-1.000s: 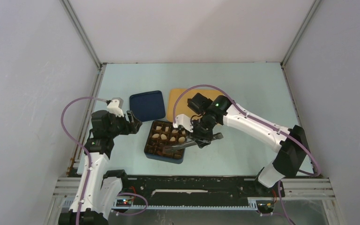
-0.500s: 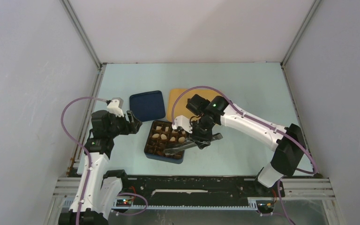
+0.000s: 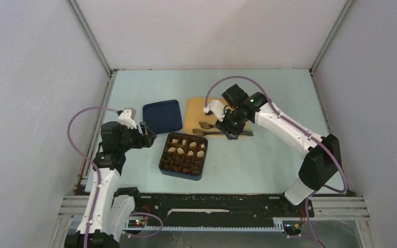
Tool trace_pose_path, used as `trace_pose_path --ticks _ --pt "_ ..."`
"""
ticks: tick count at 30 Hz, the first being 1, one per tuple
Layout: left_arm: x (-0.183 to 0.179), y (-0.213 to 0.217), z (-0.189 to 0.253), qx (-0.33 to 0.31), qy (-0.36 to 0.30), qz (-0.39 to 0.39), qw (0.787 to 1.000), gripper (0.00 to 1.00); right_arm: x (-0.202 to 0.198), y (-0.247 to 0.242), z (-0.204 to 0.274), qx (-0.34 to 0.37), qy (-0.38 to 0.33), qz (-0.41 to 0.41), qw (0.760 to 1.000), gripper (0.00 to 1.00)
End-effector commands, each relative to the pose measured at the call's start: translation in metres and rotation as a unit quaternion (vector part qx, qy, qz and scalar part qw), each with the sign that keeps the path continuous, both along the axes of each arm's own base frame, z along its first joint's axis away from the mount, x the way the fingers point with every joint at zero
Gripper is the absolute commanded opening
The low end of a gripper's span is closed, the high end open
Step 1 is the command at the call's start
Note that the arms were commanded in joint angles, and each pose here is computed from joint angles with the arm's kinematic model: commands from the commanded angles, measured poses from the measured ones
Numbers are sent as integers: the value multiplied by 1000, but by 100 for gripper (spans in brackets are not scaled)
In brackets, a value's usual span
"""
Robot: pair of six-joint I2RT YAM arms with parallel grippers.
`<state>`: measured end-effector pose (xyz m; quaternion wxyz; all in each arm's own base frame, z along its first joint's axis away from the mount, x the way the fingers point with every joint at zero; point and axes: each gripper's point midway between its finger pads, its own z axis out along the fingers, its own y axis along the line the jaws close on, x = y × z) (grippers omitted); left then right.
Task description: Pack the chocolate
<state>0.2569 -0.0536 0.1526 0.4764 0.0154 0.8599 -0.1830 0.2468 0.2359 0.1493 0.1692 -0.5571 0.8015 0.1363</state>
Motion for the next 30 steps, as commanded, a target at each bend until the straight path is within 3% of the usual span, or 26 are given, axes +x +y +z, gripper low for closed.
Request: trace_pose_path --ticks 1,8,18,30 --pt "2 1 -2 -7 -6 1 1000 73 67 -20 17 3 -83 -117 990 46" --pt "1 1 -2 -5 -6 1 1000 73 104 -44 -8 -21 -81 -161 983 49" --pt "1 1 -2 -3 -7 1 1000 73 122 -45 -42 -57 -65 -168 982 49" --pt "0 2 -2 -1 -8 2 1000 73 139 -30 -53 -41 -34 -164 985 44"
